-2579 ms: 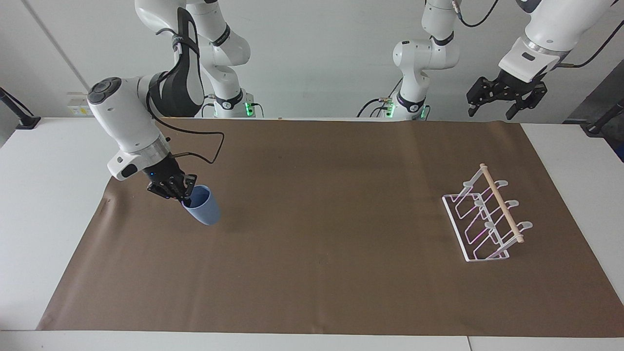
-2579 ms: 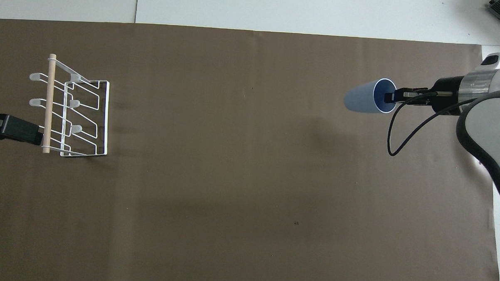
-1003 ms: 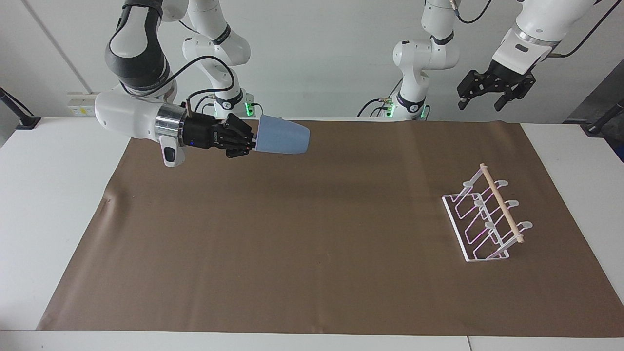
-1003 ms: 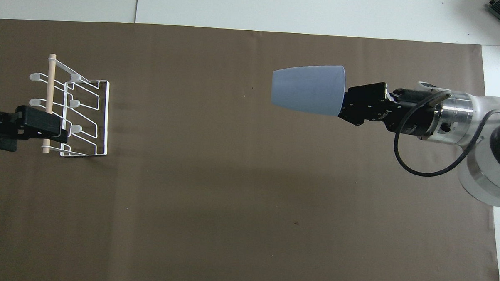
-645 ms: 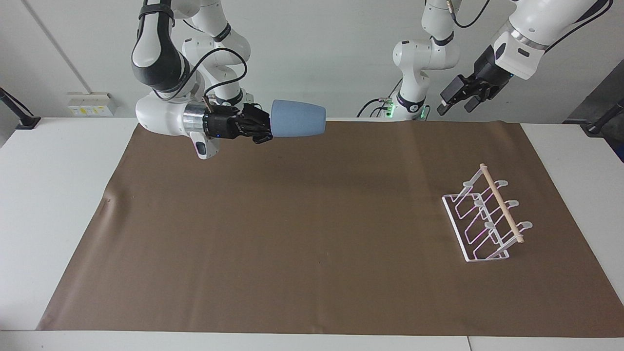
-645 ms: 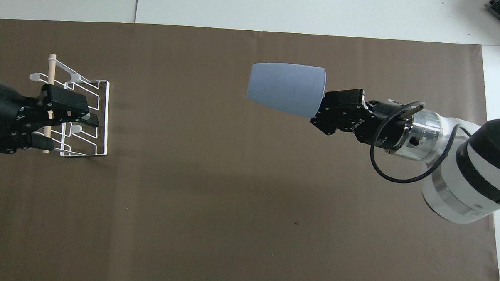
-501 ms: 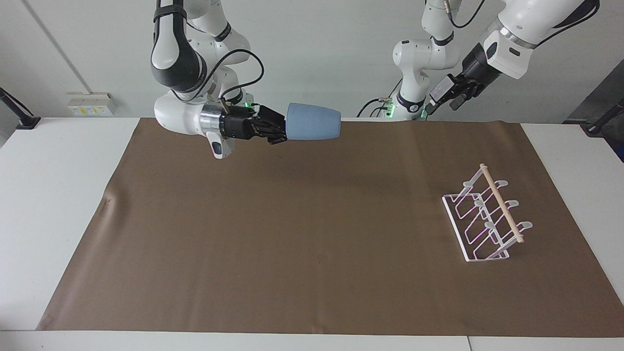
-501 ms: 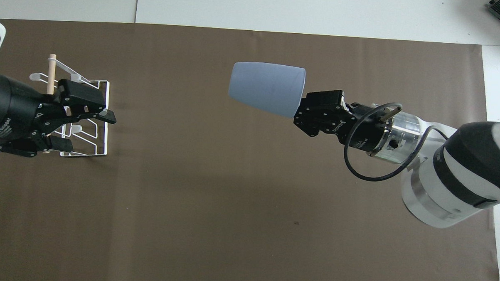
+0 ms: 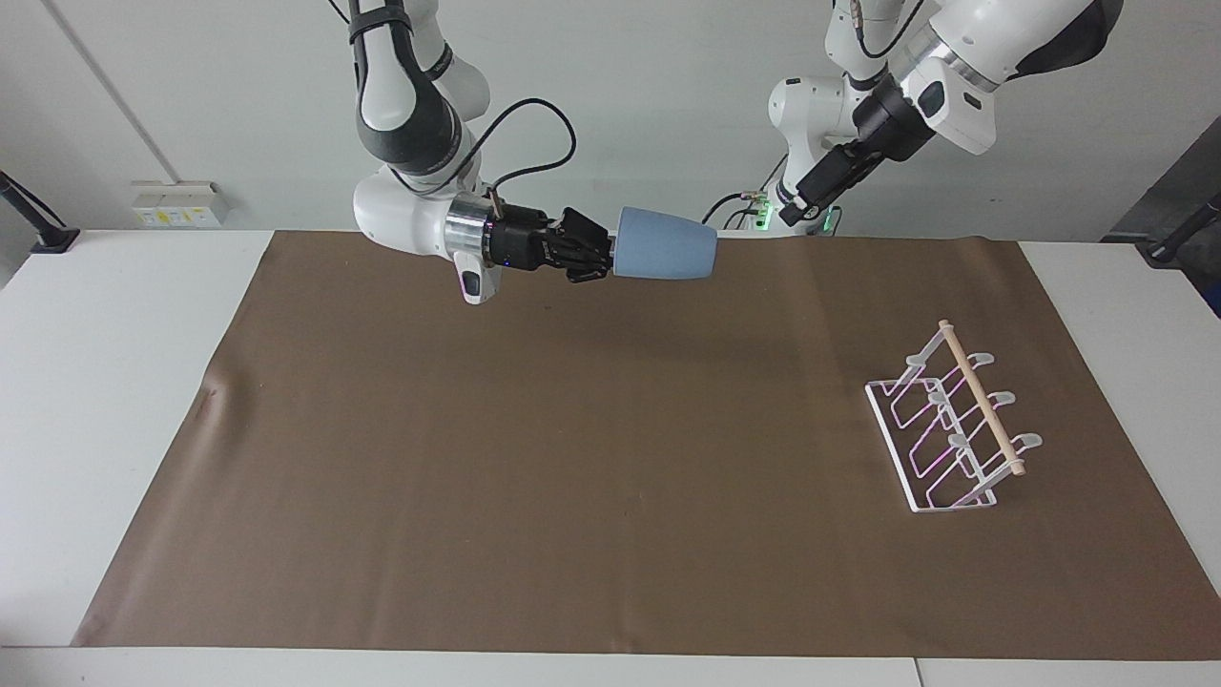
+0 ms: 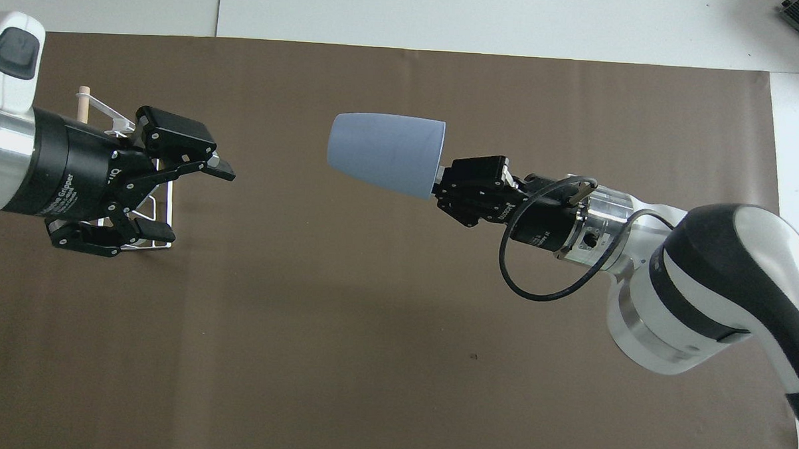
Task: Hang cup on cup holder
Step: 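Lift the cup with the right gripper while the left gripper approaches, then close the left gripper around the cup body held by the right gripper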
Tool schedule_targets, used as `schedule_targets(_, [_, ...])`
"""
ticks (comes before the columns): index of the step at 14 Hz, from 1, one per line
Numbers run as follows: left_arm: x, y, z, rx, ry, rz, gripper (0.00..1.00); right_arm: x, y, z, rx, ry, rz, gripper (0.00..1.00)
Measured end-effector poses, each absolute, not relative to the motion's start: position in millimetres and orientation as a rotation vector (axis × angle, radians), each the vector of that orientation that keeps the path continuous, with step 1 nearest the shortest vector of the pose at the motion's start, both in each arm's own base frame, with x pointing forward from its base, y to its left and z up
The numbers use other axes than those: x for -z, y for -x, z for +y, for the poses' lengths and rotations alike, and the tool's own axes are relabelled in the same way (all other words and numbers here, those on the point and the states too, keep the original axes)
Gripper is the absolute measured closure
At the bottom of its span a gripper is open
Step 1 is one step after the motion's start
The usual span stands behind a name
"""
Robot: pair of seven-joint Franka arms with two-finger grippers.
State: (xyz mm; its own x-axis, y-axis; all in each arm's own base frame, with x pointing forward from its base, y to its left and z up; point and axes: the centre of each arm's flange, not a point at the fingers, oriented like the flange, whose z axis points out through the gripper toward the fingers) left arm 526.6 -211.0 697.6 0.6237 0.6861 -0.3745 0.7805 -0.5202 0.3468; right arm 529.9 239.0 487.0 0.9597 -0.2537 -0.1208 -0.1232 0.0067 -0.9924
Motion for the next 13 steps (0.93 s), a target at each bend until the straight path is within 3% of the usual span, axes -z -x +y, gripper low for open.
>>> schedule_targets(7, [-678.4,-559.8,-253.7,0.460,-2.126,1.559,0.00,-485.4,-530.1,237.8,0.133,1.575,0.274,0.95])
schedule_targets(13, [-678.8,-563.1,-263.4,0.661,-1.866,1.812,0.00,-484.2,-527.4,243.7,0.128,1.582,0.272,0.95])
